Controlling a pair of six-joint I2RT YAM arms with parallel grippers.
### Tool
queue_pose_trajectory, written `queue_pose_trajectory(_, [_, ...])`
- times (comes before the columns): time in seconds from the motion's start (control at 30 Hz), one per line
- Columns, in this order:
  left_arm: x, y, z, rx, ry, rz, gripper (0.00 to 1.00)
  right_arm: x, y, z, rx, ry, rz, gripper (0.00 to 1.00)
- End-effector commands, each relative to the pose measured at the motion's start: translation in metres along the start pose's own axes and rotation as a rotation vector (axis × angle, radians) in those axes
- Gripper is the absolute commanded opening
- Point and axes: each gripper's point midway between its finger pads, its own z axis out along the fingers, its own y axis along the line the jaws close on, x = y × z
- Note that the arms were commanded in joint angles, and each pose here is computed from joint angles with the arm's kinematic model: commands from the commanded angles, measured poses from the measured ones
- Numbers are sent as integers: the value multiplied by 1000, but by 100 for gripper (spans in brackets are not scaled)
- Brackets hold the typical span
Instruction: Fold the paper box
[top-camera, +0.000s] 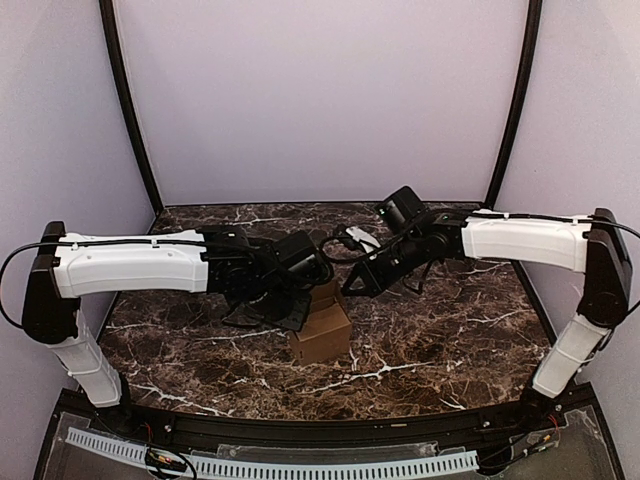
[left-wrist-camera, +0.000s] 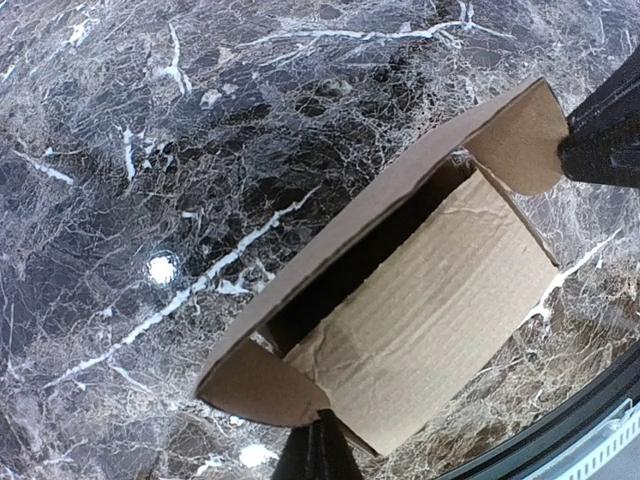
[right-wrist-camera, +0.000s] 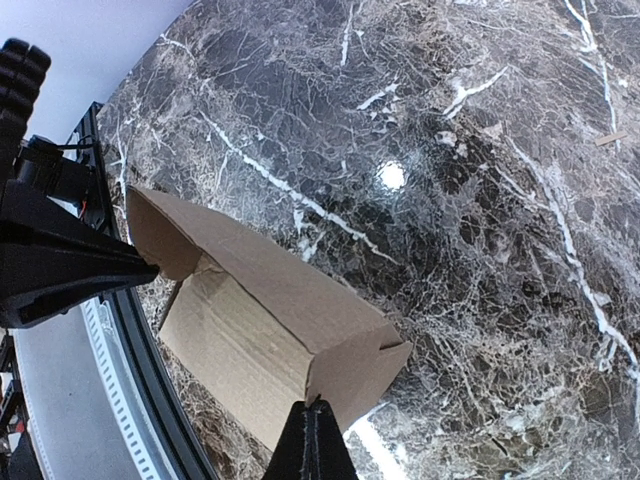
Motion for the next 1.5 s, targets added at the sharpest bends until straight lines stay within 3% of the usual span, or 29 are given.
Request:
queue_pose_trajectory(0.0, [12,1,-3,11,48,31,1,14,9,1,-34,16,2,0])
queue_pose_trajectory(0.6, [13,8,-13,-3,45,57,1,16,18,-8,-63,6,-48,0])
queue_pose_trajectory(1.1, [11,10,-16,-7,37,60,1,7,38,-11,-206,26,24,1])
queue_pose_trajectory(1.47, [9,12,-18,-13,27,67,1,10,25,-6,-230,45,62,1])
